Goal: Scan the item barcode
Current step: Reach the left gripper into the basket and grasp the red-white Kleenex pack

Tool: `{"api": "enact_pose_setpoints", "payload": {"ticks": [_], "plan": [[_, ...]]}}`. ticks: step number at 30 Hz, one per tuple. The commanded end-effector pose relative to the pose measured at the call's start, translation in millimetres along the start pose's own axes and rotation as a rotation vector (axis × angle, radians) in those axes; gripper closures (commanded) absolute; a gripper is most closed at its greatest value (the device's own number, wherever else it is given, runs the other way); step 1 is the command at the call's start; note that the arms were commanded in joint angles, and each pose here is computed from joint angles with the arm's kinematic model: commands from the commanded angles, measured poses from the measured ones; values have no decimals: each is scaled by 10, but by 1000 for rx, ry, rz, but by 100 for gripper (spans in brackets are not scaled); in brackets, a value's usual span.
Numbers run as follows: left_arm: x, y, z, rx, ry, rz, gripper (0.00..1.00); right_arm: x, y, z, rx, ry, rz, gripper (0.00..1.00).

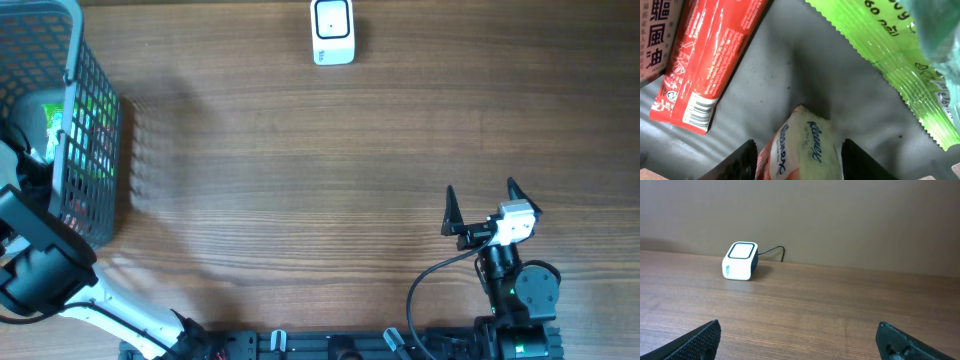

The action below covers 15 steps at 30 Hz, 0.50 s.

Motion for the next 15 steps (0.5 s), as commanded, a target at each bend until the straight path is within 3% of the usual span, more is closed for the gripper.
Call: {"api": "enact_pose_setpoints", "payload": {"ticks": [1,4,7,10,13,15], "plan": [[-45,5,1,-2,9,7,44,0,-17,1,2,-1,12,0],[-45,3,-12,-1,1,8,51,0,-17,1,2,-1,12,0],[-43,3,-15,-1,0,8,75,0,-17,1,2,-1,12,0],[4,15,-40,0,-13,-2,85,0,-17,1,2,-1,12,0],[317,89,-182,8,-98,-67,86,0,-17,1,2,-1,12,0],[780,140,-324,27,-221,-94,85,0,-16,2,2,0,12,0]]}}
Point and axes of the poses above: each gripper's point midway between its finger pads, its own x axis back along the fingers, its own y axis along the line the jaws close on, z = x × y, the point moved 7 cm from there along x, back along the fingers, and after that the axes turned 3 degrees about x, right-handed, at the moved point
